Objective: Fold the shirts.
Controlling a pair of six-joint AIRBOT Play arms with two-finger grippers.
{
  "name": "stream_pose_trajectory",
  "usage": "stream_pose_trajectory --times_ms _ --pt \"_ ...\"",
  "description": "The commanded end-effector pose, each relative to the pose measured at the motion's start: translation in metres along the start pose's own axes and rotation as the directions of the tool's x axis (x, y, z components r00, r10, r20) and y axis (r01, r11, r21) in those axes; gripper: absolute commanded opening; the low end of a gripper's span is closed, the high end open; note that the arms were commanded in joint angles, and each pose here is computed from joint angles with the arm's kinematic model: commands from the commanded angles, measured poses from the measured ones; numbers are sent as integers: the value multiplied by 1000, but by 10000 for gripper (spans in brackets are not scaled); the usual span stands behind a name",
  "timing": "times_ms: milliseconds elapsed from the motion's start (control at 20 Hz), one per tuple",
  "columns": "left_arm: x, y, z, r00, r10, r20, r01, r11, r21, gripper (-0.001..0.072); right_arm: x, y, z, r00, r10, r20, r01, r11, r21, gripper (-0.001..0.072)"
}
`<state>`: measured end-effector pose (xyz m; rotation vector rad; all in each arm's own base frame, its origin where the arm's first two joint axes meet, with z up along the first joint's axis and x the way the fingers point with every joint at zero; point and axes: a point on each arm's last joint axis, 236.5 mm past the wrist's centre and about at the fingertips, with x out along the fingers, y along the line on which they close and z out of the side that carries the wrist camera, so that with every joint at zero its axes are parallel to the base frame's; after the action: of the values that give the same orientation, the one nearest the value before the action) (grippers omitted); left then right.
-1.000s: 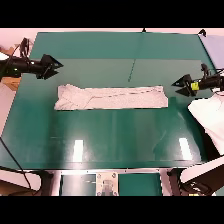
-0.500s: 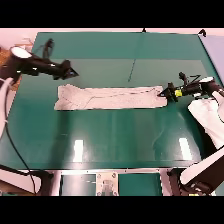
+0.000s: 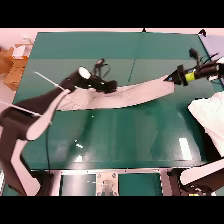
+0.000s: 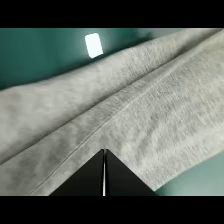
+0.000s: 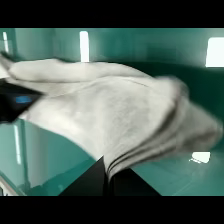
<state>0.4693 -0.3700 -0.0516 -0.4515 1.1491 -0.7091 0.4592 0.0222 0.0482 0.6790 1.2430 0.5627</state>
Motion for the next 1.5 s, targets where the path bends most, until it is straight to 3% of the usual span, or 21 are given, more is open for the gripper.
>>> stream_pose_trajectory --times_ms 0,350,500,550,650,750,850,1100,1300,1350,1400,1450 --pt "53 -28 -19 999 -49 -20 48 998 -36 25 -40 65 -5 997 20 73 -10 992 -128 9" --pt "74 -58 -20 994 -112 -12 112 993 -36 26 -55 87 -9 994 17 107 2 983 -181 9" --pt "44 -58 -21 982 -130 -138 133 991 16 24 -55 104 -8 990 88 109 -67 980 -188 10" --pt "25 -46 -25 972 -96 -215 106 994 36 23 -56 119 -10 984 149 102 -127 972 -197 10" --pt "-28 5 -25 940 105 -325 -79 993 93 23 -48 151 -14 968 238 73 -219 953 -208 11" --pt "-98 58 -12 870 374 -321 -320 924 208 22 -22 179 -28 965 263 3 -255 939 -230 10" --pt "-170 86 5 800 542 -257 -482 836 264 23 14 216 -39 960 277 -38 -277 923 -268 10" --pt "-286 128 3 764 605 -224 -585 796 155 25 140 315 -75 945 323 -47 -316 872 -374 10" --pt "-361 169 -14 746 619 -246 -633 773 28 25 283 332 -107 953 302 20 -278 899 -339 17" --pt "-377 178 -14 744 627 -231 -646 763 -12 25 321 327 -120 957 289 39 -262 912 -316 139" --pt "-393 187 -14 742 636 -214 -658 751 -51 25 355 317 -130 961 270 64 -243 929 -280 453" --pt "-405 196 -15 739 642 -205 -667 740 -84 25 375 307 -140 967 248 58 -224 936 -272 578"
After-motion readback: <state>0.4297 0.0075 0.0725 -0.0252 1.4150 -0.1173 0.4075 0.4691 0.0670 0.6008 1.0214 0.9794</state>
